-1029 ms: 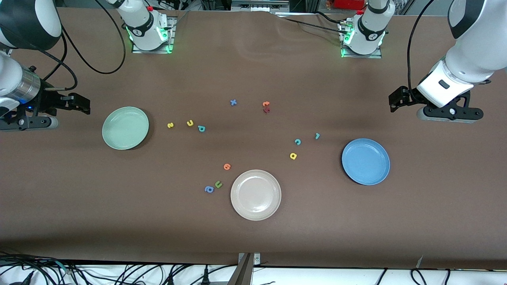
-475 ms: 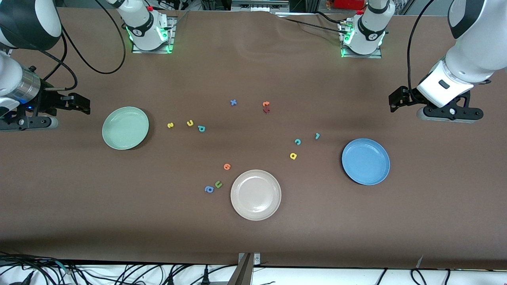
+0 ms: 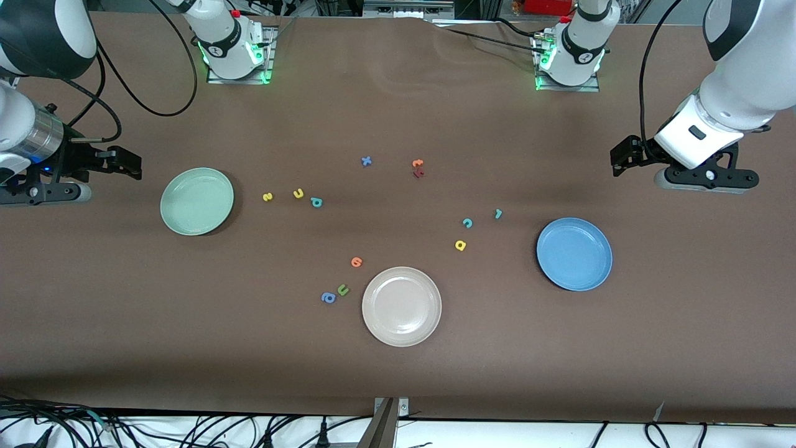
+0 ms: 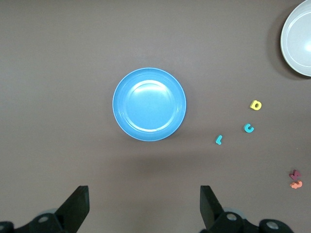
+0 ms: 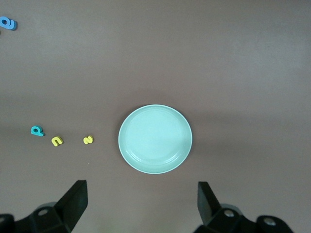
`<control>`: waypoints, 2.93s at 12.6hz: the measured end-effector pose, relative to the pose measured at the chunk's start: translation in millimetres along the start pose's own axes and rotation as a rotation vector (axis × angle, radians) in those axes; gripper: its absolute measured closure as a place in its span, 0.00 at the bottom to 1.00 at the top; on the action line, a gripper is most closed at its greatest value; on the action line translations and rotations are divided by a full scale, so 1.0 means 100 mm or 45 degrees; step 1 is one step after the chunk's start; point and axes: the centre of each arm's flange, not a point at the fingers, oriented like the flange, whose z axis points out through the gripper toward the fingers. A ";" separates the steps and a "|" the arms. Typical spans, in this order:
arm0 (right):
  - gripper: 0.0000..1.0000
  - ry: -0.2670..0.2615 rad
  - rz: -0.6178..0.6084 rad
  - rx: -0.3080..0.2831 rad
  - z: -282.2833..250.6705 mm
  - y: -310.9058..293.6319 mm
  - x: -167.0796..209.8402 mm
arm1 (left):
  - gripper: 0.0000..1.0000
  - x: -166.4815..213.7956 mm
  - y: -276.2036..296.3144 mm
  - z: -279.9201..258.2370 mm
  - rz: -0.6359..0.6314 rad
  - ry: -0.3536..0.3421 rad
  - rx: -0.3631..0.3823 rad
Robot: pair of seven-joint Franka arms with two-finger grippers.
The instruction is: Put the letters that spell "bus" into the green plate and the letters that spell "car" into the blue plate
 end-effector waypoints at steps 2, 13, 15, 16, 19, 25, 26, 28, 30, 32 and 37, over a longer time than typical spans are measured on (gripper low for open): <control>0.00 0.000 0.000 0.000 0.00 0.00 0.00 | 0.00 0.00 0.00 0.00 0.000 0.000 0.000; 0.00 0.000 0.000 0.000 0.00 0.00 0.00 | 0.00 0.00 0.00 0.00 0.000 -0.001 0.000; 0.00 0.000 0.000 0.000 0.00 0.00 0.00 | 0.00 0.00 0.00 0.01 0.000 -0.001 0.000; 0.00 0.000 0.000 0.000 0.00 0.00 0.00 | 0.00 0.00 0.00 0.01 0.000 -0.005 0.000; 0.00 0.000 0.000 0.000 0.00 0.00 0.00 | 0.00 -0.01 0.00 0.01 0.000 -0.012 0.001; 0.00 0.000 0.000 0.000 0.00 0.00 0.00 | 0.00 -0.01 0.02 0.04 0.005 -0.028 0.002; 0.00 0.000 0.000 0.000 0.00 0.00 0.00 | 0.00 0.00 0.04 0.06 0.010 -0.035 0.002; 0.00 0.000 -0.001 0.000 0.00 0.00 0.00 | 0.00 0.01 0.07 0.10 0.018 -0.044 0.002; 0.00 -0.001 -0.003 0.007 0.00 -0.02 0.00 | 0.00 0.02 0.07 0.12 0.018 -0.050 0.001; 0.00 -0.001 -0.008 0.033 0.00 -0.09 0.00 | 0.00 0.02 0.07 0.13 0.018 -0.051 0.001; 0.00 -0.012 0.053 0.046 0.03 -0.53 0.02 | 0.00 0.02 0.07 0.13 0.017 -0.051 0.001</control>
